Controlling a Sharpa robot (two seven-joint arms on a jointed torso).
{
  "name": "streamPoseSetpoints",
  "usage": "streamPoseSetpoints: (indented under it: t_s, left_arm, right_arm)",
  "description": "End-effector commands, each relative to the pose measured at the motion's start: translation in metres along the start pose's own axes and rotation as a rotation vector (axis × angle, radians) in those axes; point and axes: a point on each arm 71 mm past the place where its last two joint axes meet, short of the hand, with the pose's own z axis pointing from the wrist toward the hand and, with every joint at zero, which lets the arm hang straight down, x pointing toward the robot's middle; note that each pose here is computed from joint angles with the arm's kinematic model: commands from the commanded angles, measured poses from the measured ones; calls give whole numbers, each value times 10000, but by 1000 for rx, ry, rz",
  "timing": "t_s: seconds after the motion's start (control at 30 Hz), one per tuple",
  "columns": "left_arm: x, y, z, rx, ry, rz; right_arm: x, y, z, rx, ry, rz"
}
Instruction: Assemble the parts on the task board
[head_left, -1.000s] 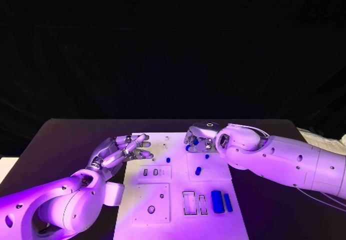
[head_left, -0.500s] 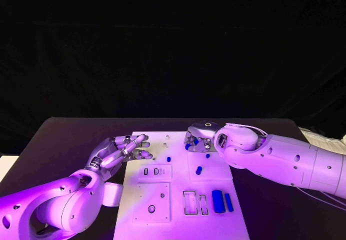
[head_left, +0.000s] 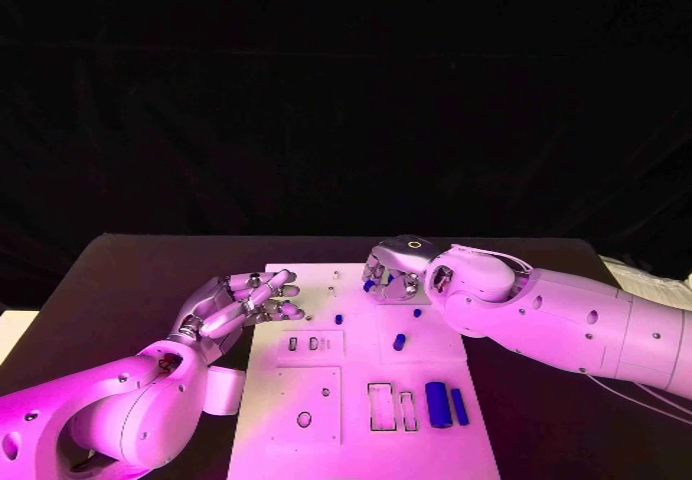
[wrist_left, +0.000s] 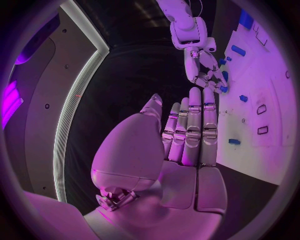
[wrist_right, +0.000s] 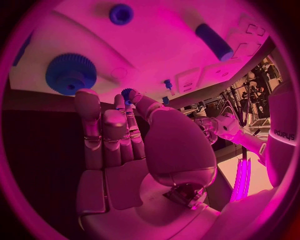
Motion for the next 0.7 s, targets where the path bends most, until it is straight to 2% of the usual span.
streamPoseSetpoints:
  t_s: [0.03, 0.33, 0.7]
  left_arm:
    - [18, -16, 5, 5, 22, -11]
    - [67, -9, 10, -1, 33, -16]
    - [77, -11, 2, -3, 36, -17]
  right_arm:
    - [-82, 17, 51, 22, -105, 2]
    - [-101, 85, 223, 35, -149, 9]
    - [-49, 186, 379, 21, -126, 9]
